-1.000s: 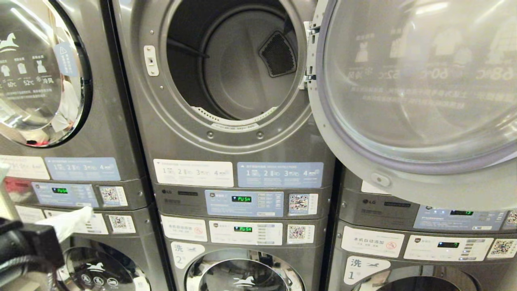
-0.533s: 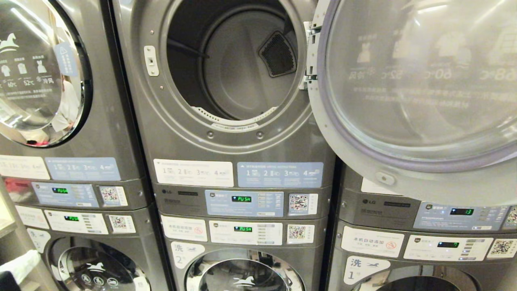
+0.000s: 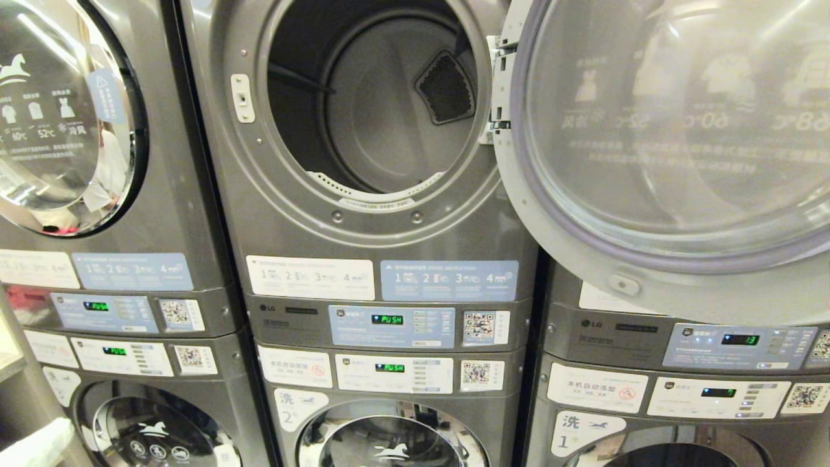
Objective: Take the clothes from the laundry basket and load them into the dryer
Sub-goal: Open the dryer
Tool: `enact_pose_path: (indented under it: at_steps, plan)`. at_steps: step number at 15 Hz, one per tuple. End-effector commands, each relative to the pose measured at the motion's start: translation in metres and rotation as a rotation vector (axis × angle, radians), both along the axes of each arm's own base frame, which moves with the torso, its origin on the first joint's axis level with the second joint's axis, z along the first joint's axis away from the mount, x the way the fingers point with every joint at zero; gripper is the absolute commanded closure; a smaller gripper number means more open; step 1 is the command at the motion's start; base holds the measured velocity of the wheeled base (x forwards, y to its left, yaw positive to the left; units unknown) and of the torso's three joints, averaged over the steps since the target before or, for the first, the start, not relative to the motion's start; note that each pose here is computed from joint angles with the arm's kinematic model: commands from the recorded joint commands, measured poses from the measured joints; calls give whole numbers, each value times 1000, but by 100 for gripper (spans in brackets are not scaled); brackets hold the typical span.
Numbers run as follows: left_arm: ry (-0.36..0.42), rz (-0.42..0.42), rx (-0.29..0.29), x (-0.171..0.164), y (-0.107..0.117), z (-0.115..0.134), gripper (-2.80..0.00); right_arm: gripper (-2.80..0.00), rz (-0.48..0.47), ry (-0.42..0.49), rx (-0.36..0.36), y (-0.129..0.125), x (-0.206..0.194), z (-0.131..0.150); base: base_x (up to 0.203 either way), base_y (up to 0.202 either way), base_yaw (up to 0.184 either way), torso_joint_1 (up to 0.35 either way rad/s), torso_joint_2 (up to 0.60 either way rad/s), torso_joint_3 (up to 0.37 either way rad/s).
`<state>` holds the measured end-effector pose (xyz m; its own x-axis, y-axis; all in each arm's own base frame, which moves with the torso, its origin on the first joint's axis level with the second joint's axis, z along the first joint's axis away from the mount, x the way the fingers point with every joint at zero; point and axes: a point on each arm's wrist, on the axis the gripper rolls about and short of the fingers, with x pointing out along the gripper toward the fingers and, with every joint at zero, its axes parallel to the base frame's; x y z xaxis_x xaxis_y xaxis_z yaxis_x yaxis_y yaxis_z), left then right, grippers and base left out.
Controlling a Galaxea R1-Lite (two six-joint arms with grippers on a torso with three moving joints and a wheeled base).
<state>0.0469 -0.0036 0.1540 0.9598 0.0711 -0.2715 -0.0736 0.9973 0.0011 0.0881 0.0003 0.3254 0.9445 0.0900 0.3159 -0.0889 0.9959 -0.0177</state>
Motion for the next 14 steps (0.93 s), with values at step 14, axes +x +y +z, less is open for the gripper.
enact_pose_path:
  at_steps: [14]
  plan:
    - [28, -304, 99, -49, 4, -71, 0, 0, 103, 284, -55, 4, -56, -166, 0, 0, 0, 0, 0, 0]
